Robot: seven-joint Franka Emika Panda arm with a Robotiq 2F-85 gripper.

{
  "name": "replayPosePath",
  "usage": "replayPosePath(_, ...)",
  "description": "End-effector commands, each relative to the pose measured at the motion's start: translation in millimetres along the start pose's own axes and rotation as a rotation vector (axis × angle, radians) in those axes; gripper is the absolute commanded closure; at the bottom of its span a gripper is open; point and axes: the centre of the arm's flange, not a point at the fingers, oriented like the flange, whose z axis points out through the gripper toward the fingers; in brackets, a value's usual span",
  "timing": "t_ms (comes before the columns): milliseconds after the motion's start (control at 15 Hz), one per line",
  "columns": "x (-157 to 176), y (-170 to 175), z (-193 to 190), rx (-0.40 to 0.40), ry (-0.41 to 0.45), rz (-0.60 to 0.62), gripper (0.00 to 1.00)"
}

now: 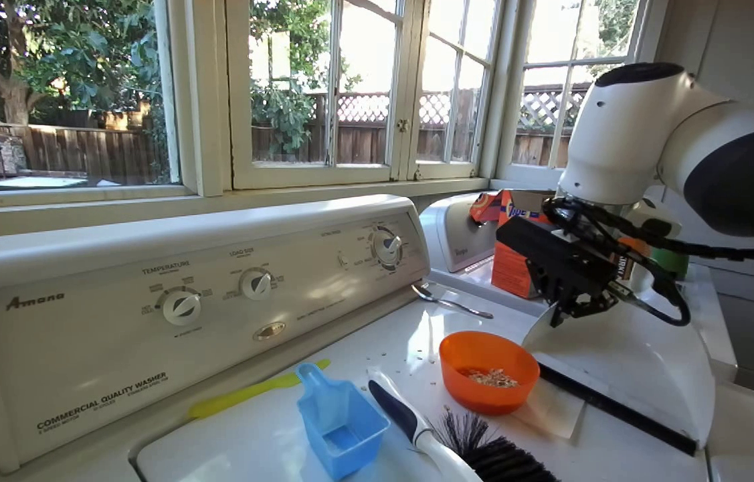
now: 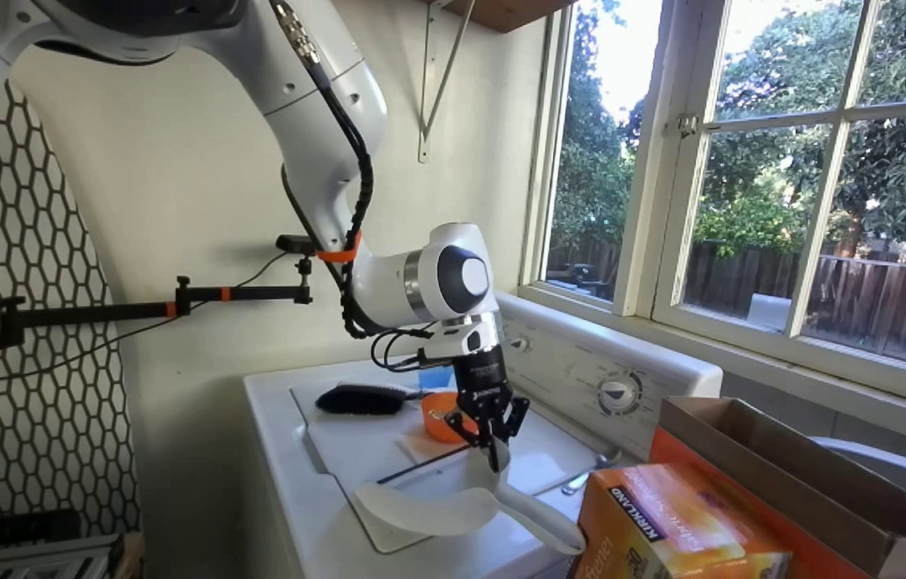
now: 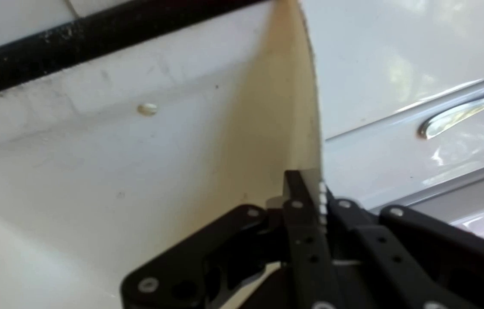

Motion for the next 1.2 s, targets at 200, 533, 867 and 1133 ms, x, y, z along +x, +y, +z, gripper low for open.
replayPosePath(200,-17.9,-9.1,11.3,0.025,-0.036,0.002,0.41)
replayPosePath(533,-22.2,-13.3,-2.7,0.048,-0.011,-0.02,0.01)
replayPosePath(867,-25.8,-29.8,-38.3,0.126,0.004,-0.016,0.0)
replayPosePath(1133,-26.5,-44.8,-64.7,0.085,0.041,0.026,0.0)
